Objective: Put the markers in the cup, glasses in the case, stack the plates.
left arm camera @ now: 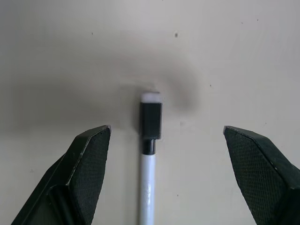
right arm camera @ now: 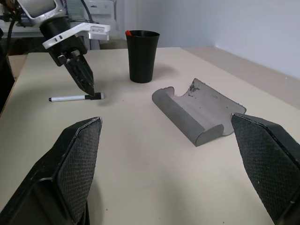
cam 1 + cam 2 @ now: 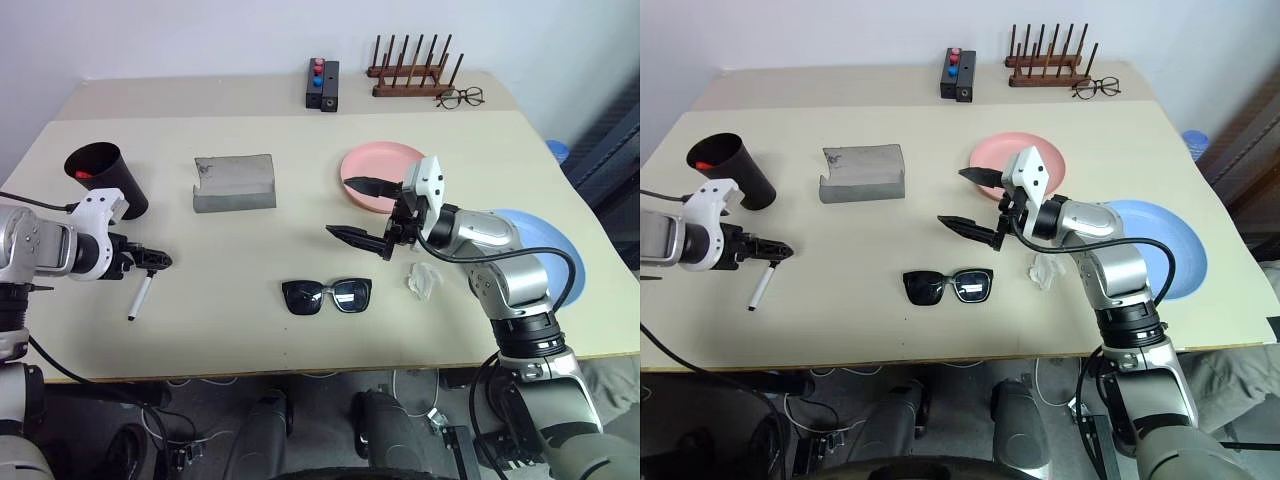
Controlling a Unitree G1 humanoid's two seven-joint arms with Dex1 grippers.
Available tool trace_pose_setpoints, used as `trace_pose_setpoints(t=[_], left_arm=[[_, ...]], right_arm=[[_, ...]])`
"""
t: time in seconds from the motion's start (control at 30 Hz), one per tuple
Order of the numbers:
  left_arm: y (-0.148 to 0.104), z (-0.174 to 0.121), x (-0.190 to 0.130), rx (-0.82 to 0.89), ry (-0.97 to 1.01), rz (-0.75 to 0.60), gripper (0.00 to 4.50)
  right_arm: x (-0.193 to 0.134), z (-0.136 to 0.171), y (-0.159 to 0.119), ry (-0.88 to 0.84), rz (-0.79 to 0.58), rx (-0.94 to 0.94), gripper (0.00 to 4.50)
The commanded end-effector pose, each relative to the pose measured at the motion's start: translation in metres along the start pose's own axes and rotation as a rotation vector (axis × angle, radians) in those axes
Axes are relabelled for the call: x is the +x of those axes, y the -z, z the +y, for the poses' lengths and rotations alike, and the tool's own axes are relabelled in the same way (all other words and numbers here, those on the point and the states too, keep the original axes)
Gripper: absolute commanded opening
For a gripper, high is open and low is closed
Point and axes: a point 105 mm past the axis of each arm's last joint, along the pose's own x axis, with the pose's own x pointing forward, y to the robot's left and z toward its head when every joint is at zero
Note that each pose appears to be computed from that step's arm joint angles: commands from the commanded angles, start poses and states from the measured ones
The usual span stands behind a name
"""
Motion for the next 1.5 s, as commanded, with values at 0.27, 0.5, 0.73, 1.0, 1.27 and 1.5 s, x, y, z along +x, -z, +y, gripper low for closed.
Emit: trace_pose_setpoints(t=[0.27,0.5,0.73,1.0,1.27,1.5], left_arm=[[0.0,0.005,0.019,0.007,0.011,0.06,3.98],[-0.008,0.001,0.021,0.038,0.033,0.065,0.76],[-0.014,0.001,0.013,0.053,0.043,0.025,0.02],[-0.086,-0.036,-0.03,0.273,0.099,-0.413,0.02],[-0.152,-0.037,-0.092,0.301,0.02,-0.963,0.02],[-0.174,-0.024,-0.133,0.388,-0.135,-1.227,0.02]], right_arm=[[-0.001,-0.001,-0.012,0.012,-0.035,-0.045,4.5],[-0.003,-0.002,-0.011,0.026,-0.032,-0.045,4.5],[-0.002,-0.004,-0.01,0.032,-0.03,-0.053,4.5],[0.0,-0.006,-0.01,0.027,-0.031,-0.059,4.5],[0.0,-0.009,-0.017,0.022,-0.052,-0.064,4.5],[-0.001,-0.012,-0.031,0.036,-0.124,-0.029,4.5]])
